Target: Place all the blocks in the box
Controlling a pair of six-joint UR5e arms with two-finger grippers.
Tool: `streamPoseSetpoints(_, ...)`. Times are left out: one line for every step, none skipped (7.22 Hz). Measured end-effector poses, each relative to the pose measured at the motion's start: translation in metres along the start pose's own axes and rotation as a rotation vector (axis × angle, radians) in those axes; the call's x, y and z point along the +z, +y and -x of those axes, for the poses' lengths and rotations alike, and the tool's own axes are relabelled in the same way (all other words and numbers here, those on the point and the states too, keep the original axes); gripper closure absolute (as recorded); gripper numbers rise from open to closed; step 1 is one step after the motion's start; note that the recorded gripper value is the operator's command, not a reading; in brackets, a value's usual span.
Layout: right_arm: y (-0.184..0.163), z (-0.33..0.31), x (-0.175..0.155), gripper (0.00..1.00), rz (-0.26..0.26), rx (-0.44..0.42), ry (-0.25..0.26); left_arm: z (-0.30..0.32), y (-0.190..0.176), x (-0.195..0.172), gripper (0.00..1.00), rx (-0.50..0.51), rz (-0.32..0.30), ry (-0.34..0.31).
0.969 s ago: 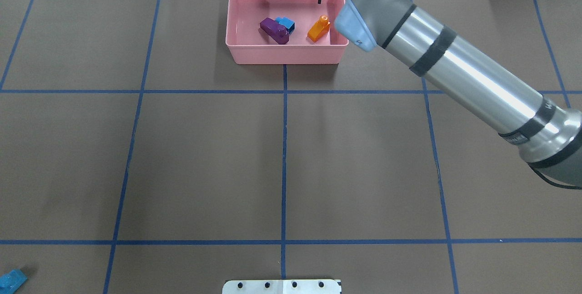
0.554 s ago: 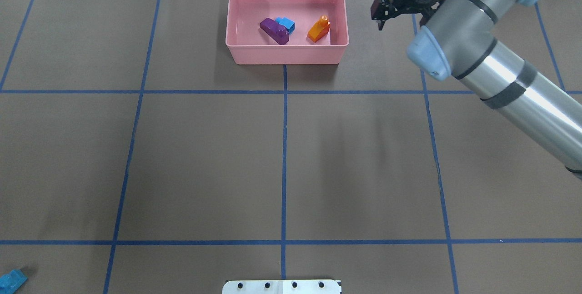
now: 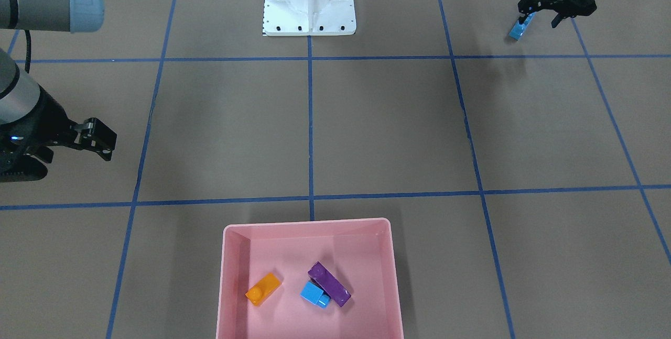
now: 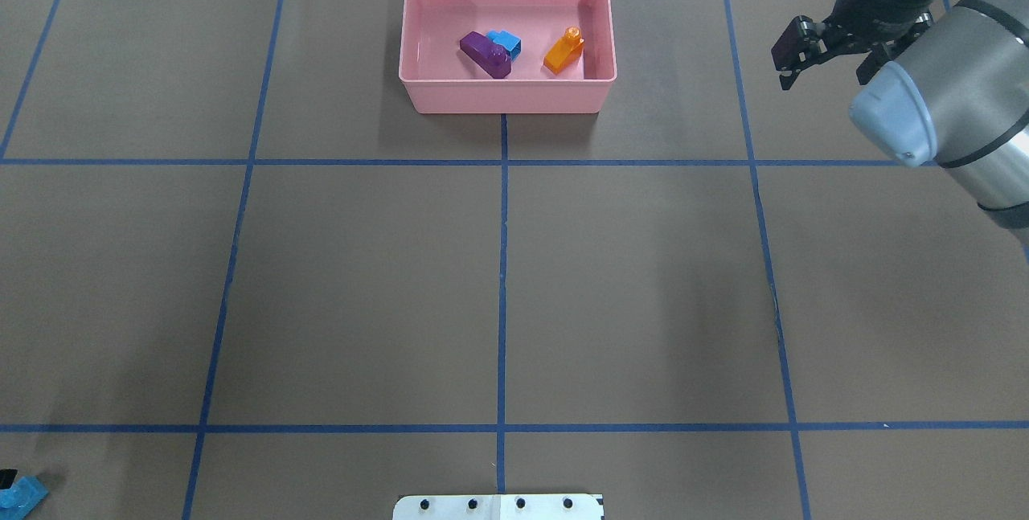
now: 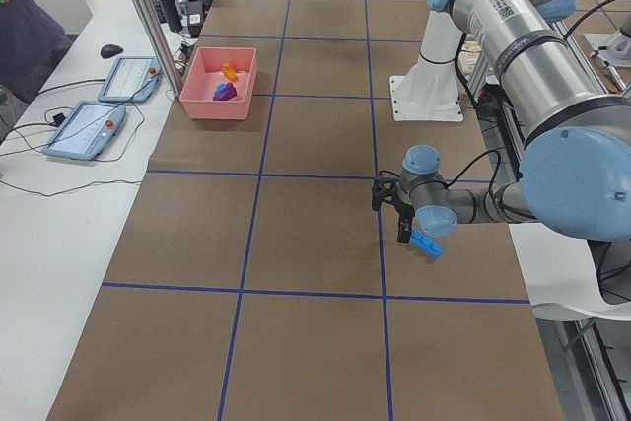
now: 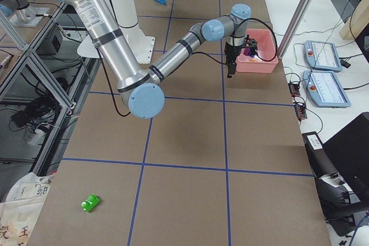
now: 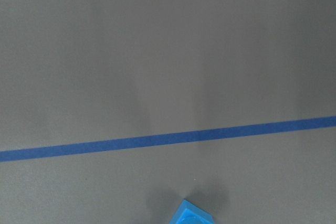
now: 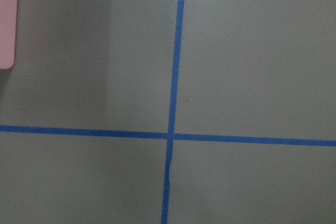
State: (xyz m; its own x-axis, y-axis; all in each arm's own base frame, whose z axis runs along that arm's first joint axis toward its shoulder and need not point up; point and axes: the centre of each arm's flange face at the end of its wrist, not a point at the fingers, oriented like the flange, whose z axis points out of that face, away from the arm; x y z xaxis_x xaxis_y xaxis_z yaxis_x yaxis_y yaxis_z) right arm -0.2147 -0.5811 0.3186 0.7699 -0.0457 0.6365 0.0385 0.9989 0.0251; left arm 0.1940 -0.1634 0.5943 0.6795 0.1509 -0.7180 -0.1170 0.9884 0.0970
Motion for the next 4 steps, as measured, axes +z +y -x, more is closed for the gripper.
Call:
streamPoseSetpoints(0.011, -0.021, -0.003, 0.00, 0.027, -0.020, 0.020, 0.001, 0.003, 0.003, 0.00, 0.013, 0.005, 0.006)
streamPoseSetpoints(0.020, -0.041, -0.005, 0.00, 0.046, -0.035, 0.035, 0.000, 0.007, 0.006, 0.00, 0.025, 0.014, 0.010)
streamPoseSetpoints(0.027, -0.061, -0.003, 0.00, 0.063, -0.051, 0.047, -0.001, 0.010, 0.009, 0.00, 0.038, 0.022, 0.010)
streamPoseSetpoints(0.034, -0.081, 0.002, 0.00, 0.081, -0.084, 0.057, 0.000, 0.013, 0.013, 0.00, 0.050, 0.029, 0.004)
